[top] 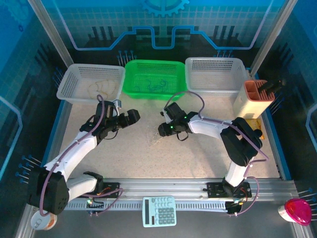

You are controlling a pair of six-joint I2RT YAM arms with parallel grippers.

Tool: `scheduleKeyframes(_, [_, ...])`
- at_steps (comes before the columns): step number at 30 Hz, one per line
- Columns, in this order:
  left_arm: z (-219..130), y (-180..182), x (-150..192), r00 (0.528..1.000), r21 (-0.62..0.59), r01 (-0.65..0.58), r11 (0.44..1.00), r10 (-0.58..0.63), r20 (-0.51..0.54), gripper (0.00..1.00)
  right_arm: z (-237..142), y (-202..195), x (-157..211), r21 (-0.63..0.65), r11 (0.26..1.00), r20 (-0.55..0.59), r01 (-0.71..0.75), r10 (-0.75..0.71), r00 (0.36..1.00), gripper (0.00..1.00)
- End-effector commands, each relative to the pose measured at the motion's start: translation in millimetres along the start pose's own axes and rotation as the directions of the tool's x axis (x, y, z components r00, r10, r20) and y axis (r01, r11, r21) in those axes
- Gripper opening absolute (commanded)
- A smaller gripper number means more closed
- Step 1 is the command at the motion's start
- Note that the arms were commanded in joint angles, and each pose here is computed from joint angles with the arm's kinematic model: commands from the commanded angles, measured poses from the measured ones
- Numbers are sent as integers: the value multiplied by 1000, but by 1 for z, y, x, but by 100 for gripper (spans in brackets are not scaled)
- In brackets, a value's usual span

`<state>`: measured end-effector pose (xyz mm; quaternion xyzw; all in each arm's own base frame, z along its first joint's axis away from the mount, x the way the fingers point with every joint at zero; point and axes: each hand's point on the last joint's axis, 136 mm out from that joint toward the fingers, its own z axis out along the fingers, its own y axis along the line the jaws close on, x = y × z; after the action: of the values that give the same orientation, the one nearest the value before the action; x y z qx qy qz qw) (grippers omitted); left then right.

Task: Untangle the cables

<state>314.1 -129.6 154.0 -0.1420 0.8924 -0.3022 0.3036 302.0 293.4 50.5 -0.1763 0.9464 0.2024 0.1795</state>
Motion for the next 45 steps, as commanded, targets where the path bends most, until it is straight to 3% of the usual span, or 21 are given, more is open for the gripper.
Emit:
scheduleKeyframes(1, [-1, -13, -5, 1000, 35, -16, 999, 16, 7, 99, 14, 10, 9, -31, 1000, -35, -7, 6, 999, 40])
scheduleKeyframes(5, [-1, -14, -6, 1000, 34, -18, 999, 18, 8, 99, 23, 13, 11, -50, 999, -50, -14, 11, 999, 33])
scheduleKeyframes(7, [-2, -15, -6, 1000, 37, -20, 999, 20, 8, 99, 24, 14, 12, -55, 998, -57, -14, 11, 998, 23])
scheduleKeyframes(10, [-2, -16, -6, 1000, 36, -23, 999, 22, 8, 99, 15, 15, 8, -54, 999, -43, 2, -4, 999, 0])
scheduleKeyframes(17, [-2, -19, -5, 999, 48, -32, 998, 31, 5, 99, -62, 23, -30, -40, 998, 144, 53, -47, 988, 0])
scheduleKeyframes(22, [-1, -26, -5, 999, 78, -37, 996, 38, -4, 99, -93, 29, -43, -67, 996, 214, 64, -48, 976, 0])
scheduleKeyframes(31, [2, -45, -5, 998, 178, -52, 983, 55, -7, 94, -110, 37, -54, -97, 993, 268, 64, -36, 963, 0])
scheduleKeyframes(38, [5, -61, 5, 995, 301, -82, 950, 95, -30, 82, -127, 44, -58, -154, 986, 290, 58, -11, 957, 0])
scheduleKeyframes(45, [8, -73, 8, 990, 338, -125, 933, 142, -27, 74, -135, 52, -60, -192, 977, 300, 88, -27, 953, 0])
